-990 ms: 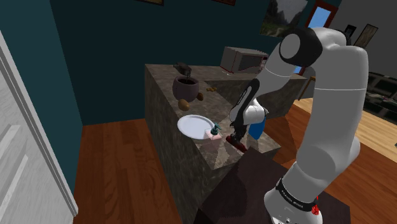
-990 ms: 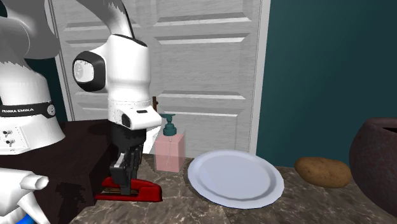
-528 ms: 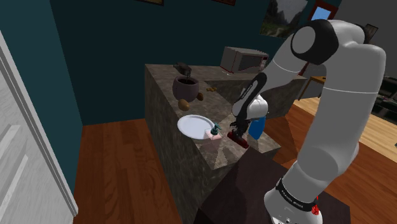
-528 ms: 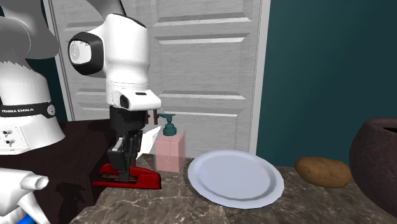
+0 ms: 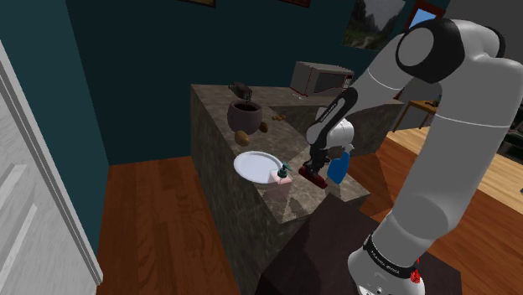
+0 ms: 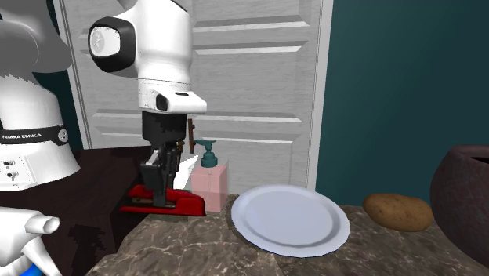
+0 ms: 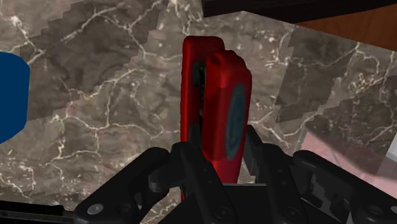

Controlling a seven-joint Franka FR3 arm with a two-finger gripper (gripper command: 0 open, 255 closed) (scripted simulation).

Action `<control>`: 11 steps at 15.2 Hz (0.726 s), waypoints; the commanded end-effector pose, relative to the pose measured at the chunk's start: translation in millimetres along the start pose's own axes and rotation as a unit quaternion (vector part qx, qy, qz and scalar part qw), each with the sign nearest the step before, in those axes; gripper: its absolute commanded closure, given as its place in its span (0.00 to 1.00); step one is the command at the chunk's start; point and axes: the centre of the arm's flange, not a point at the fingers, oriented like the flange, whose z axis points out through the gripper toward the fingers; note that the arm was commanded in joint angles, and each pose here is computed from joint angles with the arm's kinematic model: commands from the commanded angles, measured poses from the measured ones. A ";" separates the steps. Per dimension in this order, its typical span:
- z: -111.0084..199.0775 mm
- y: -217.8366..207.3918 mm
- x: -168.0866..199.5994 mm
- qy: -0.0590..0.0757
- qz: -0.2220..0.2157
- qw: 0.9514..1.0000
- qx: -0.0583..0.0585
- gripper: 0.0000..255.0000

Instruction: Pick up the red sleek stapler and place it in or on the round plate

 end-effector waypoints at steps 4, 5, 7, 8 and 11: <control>-10.5 -20.7 59.7 0.000 0.000 1.000 0.000 1.00; -12.3 -24.9 72.0 0.000 0.000 1.000 0.000 1.00; -16.0 -33.4 96.7 0.000 0.000 1.000 0.000 1.00; -17.9 -37.7 109.1 0.000 0.000 1.000 0.000 1.00; -23.5 -50.4 146.2 0.000 0.000 1.000 0.000 1.00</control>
